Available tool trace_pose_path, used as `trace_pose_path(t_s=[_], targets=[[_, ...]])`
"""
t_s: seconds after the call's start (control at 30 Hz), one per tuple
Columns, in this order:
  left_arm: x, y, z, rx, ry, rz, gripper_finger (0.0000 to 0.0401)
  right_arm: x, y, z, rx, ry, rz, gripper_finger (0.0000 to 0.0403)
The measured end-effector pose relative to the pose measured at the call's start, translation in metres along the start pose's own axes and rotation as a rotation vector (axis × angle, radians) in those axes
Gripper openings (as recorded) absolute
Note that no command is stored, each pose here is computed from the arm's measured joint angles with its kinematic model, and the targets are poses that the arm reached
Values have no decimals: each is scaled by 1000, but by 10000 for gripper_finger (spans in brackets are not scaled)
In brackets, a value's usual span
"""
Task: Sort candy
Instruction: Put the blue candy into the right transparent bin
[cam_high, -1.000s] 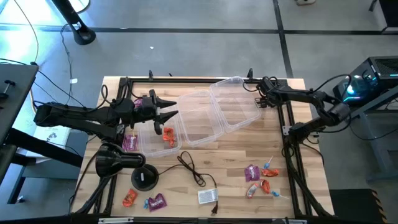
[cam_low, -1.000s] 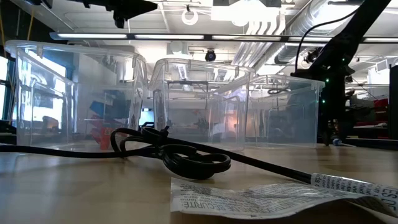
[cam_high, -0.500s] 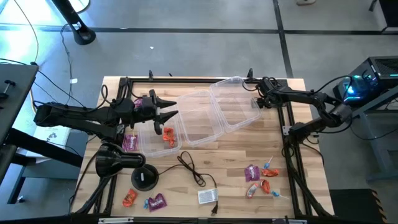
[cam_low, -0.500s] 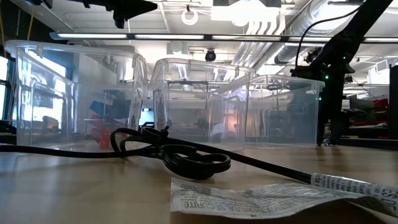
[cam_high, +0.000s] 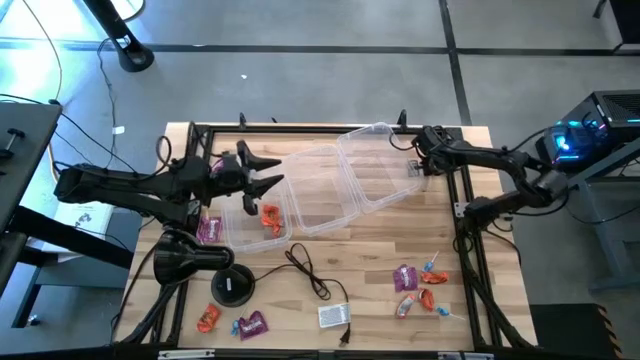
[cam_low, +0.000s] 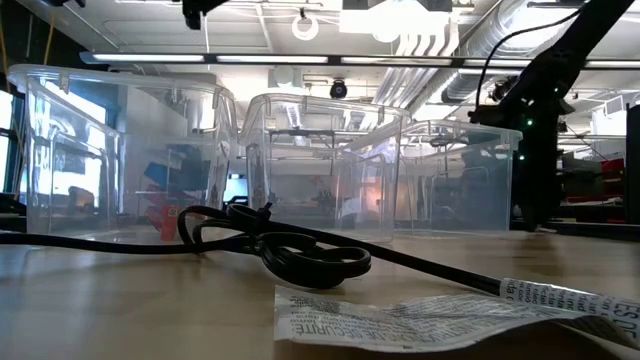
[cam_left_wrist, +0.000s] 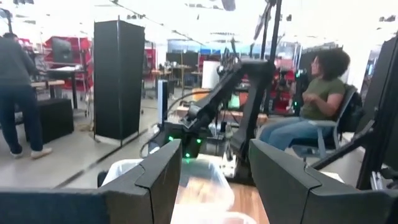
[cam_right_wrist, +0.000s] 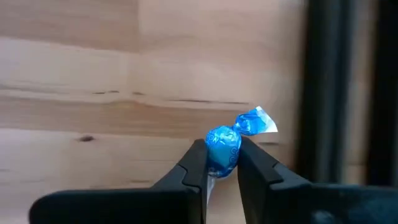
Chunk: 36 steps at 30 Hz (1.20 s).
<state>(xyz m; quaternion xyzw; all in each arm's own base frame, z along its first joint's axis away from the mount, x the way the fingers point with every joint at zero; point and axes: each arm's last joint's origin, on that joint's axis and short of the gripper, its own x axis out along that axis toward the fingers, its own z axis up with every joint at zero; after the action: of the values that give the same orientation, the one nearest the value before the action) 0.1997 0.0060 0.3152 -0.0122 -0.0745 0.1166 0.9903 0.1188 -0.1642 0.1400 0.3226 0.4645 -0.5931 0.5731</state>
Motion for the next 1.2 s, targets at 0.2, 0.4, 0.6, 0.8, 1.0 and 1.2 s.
trace_pose_path(t_s=[0.2,0.4,0.6,0.8,1.0,1.2], targets=[[-1,0,4,-5,-26,0,182,-32,-3,1,-20,-156,77,38],[-2,-2,15,-27,-141,-91,182,-74,-7,-5,-7,-350,224,38],[-4,-4,22,-44,-216,-159,182,-110,-14,-12,22,-545,392,38],[-4,-4,22,-51,-214,-164,182,-133,-3,-16,-26,-646,646,38],[-5,-9,20,-72,-190,-230,182,-153,29,-24,-195,-726,902,38],[-8,-20,19,-143,-158,-437,182,-158,59,-40,-325,-744,973,103]])
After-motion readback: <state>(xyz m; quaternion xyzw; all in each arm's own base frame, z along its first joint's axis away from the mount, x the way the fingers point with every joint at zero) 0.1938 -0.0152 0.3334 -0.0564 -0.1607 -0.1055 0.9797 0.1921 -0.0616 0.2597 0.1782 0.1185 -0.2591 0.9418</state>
